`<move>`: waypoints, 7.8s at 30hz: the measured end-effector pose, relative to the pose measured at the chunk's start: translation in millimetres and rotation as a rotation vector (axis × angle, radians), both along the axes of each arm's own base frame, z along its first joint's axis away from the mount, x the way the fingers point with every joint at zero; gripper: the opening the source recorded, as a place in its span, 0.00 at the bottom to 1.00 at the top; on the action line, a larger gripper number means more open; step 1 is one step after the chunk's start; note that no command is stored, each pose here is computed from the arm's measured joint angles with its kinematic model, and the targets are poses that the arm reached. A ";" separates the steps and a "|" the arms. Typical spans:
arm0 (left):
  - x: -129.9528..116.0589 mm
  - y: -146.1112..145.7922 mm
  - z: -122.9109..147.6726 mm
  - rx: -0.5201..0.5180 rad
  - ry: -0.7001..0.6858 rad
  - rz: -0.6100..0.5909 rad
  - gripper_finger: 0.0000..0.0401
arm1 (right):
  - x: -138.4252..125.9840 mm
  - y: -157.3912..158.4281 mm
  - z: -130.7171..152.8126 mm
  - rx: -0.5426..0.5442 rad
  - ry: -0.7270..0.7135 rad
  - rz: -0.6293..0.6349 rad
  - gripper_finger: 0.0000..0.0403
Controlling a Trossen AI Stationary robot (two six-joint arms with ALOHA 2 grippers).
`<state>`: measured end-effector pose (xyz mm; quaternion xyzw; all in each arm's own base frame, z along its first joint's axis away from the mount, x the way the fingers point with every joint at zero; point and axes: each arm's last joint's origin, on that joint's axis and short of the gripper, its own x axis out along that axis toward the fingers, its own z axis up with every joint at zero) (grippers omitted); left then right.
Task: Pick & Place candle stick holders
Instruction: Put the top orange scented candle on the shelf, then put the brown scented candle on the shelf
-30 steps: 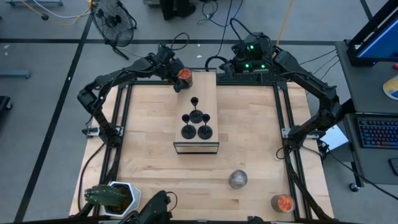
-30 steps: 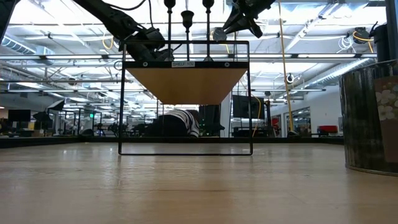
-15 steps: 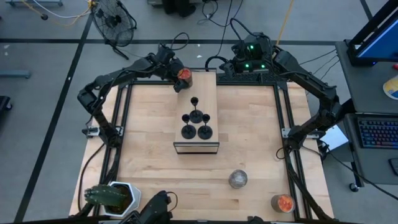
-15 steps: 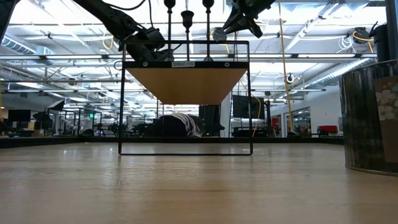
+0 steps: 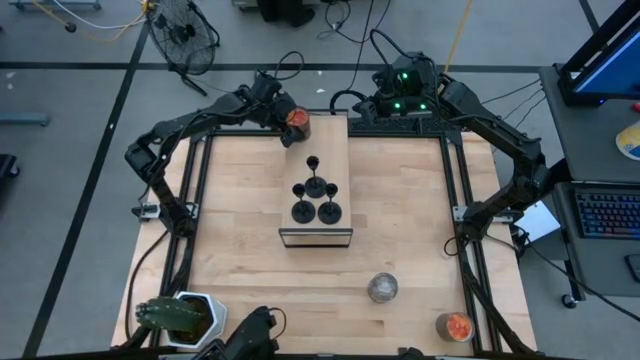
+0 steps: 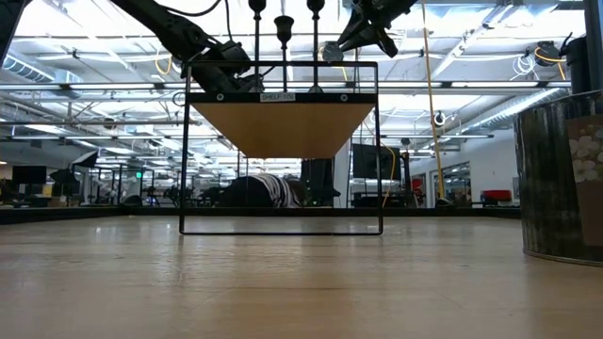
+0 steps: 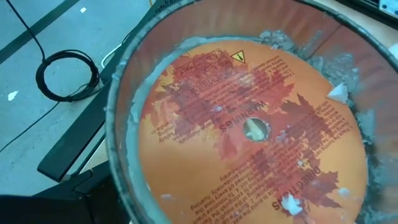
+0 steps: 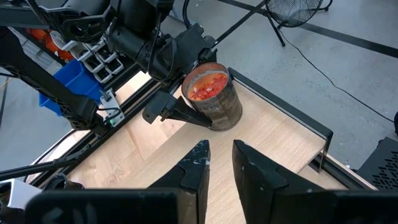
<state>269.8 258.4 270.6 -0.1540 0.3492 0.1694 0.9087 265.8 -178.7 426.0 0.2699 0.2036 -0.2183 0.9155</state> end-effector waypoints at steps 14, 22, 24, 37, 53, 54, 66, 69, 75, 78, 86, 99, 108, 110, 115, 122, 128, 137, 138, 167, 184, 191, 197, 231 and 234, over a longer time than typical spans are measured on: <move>4.9 -5.4 -0.1 0.005 0.002 -0.028 1.00 | 0.0 0.0 0.0 0.000 0.000 0.000 0.15; 4.7 -5.2 -0.1 0.007 0.002 -0.028 1.00 | 0.0 0.0 0.0 0.000 0.000 0.000 0.15; 4.7 -5.2 -0.1 0.006 0.002 -0.027 1.00 | 0.0 0.0 0.1 0.000 0.000 0.000 0.15; 4.6 -5.5 -0.2 0.010 0.006 -0.034 1.00 | -0.1 -0.1 0.1 0.000 0.000 0.000 0.15; 5.0 -6.1 0.0 0.017 0.008 -0.041 1.00 | 0.0 0.0 0.0 0.000 0.000 0.000 0.15; 5.1 -6.0 0.2 0.017 0.005 -0.040 1.00 | 0.0 0.0 0.1 0.000 0.000 0.000 0.15; 4.8 -4.9 0.8 0.033 0.015 -0.008 1.00 | -0.1 -0.1 0.1 0.006 -0.002 -0.004 0.15; 3.2 -5.8 2.3 0.030 0.019 -0.006 1.00 | 0.0 0.0 0.1 0.006 -0.002 -0.004 0.15; -4.9 -11.3 12.9 0.035 0.024 -0.009 1.00 | 0.0 0.0 0.1 0.006 -0.002 -0.004 0.15; -9.1 -15.8 20.3 0.037 0.017 -0.017 1.00 | -0.1 -0.1 0.1 0.006 -0.002 -0.004 0.15; -22.4 -28.8 33.4 0.007 0.045 -0.016 1.00 | 0.0 0.0 0.1 0.006 -0.002 -0.004 0.15; -49.6 -63.7 84.0 0.053 -0.070 0.012 1.00 | -15.3 10.6 -0.1 0.006 0.097 0.029 0.14; -74.1 -97.2 111.2 0.024 -0.173 -0.107 1.00 | -49.7 62.2 14.7 -0.004 0.207 0.169 0.13; -75.7 -103.4 109.5 0.018 -0.197 -0.143 1.00 | -59.5 77.5 17.4 0.015 0.231 0.202 0.13; -86.9 -119.5 94.6 0.020 -0.239 -0.151 1.00 | -84.1 114.7 15.4 0.083 0.256 0.215 0.13; -111.3 -141.4 71.7 0.042 -0.336 -0.088 1.00 | -104.9 154.8 -15.2 0.199 0.262 0.201 0.12; -130.2 -157.0 55.9 0.064 -0.388 -0.062 1.00 | -92.2 181.9 -57.2 0.280 0.249 0.294 0.12; -142.0 -167.0 33.7 0.096 -0.462 -0.054 0.99 | -80.0 216.0 -116.3 0.434 0.322 0.345 0.12; -141.8 -167.3 30.7 0.092 -0.473 -0.051 1.00 | -79.0 219.1 -120.1 0.447 0.315 0.349 0.12; -118.8 -203.9 6.1 0.042 -0.464 -0.153 0.99 | -59.4 282.4 -175.9 0.667 0.512 0.275 0.04; -117.9 -207.9 4.0 0.040 -0.440 -0.156 0.99 | -61.6 272.3 -178.8 0.710 0.573 0.192 0.02; -117.9 -207.8 3.9 0.039 -0.439 -0.156 0.99 | -61.3 271.8 -178.7 0.712 0.572 0.190 0.13; -117.9 -207.8 3.9 0.043 -0.438 -0.158 0.99 | -60.8 272.1 -178.4 0.722 0.565 0.181 0.33; -117.9 -207.6 3.9 0.053 -0.436 -0.156 0.99 | -36.0 292.7 -228.5 0.579 0.766 0.269 0.42; -117.9 -207.6 3.9 0.056 -0.435 -0.158 0.99 | -32.6 294.4 -232.5 0.575 0.769 0.275 0.41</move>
